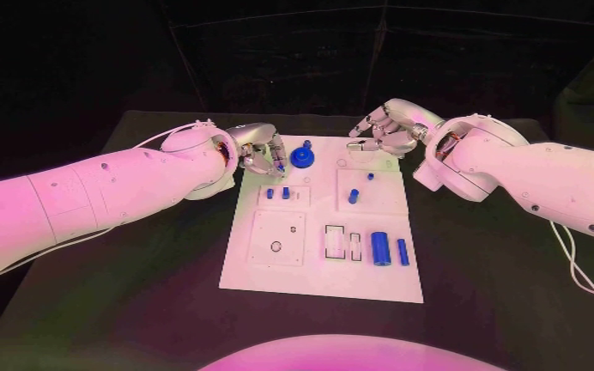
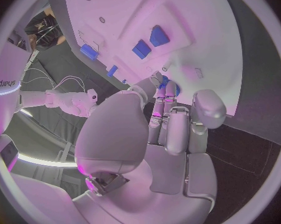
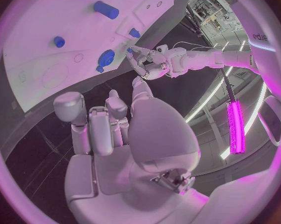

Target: Assemble the parts on the task board

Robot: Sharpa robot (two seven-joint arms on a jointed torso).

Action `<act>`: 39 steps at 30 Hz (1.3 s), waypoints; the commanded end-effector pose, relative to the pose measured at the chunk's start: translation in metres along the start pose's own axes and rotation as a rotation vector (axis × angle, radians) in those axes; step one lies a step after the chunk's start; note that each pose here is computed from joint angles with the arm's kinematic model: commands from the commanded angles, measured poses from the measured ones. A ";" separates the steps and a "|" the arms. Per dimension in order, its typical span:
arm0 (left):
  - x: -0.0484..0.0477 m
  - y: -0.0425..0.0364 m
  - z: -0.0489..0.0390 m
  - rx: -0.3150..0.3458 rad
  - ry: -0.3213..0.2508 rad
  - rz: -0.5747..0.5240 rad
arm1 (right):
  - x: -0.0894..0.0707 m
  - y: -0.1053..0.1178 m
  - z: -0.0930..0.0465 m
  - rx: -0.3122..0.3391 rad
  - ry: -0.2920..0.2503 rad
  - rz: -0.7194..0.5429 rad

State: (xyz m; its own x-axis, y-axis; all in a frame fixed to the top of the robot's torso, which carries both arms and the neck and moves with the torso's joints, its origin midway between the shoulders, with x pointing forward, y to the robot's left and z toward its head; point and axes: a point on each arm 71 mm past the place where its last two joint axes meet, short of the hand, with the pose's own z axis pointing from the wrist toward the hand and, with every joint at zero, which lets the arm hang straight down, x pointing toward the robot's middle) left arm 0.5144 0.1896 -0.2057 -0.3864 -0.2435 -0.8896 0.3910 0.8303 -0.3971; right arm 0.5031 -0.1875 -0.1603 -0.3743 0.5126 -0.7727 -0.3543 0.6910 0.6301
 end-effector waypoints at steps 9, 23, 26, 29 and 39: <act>0.0077 0.0006 0.0025 -0.006 0.049 -0.008 | -0.001 0.002 0.000 -0.003 -0.009 0.002; 0.0111 0.0004 0.0045 -0.007 0.059 -0.009 | -0.001 0.002 0.000 -0.007 -0.013 0.002; 0.0114 0.0001 0.0048 -0.008 0.061 -0.009 | -0.001 0.002 0.000 -0.006 -0.013 0.002; 0.0117 -0.0001 0.0051 -0.008 0.063 -0.009 | -0.001 0.002 0.001 -0.006 -0.012 0.002; 0.0123 0.0005 0.0061 -0.016 0.069 -0.008 | 0.000 0.003 0.001 -0.007 -0.011 0.002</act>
State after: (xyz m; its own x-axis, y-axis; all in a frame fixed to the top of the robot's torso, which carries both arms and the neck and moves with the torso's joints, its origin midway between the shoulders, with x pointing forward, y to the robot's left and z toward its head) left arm 0.5151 0.1841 -0.2172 -0.4332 -0.2211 -0.8738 0.3803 0.8341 -0.3996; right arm 0.5032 -0.1858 -0.1602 -0.3733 0.5139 -0.7724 -0.3549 0.6902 0.6307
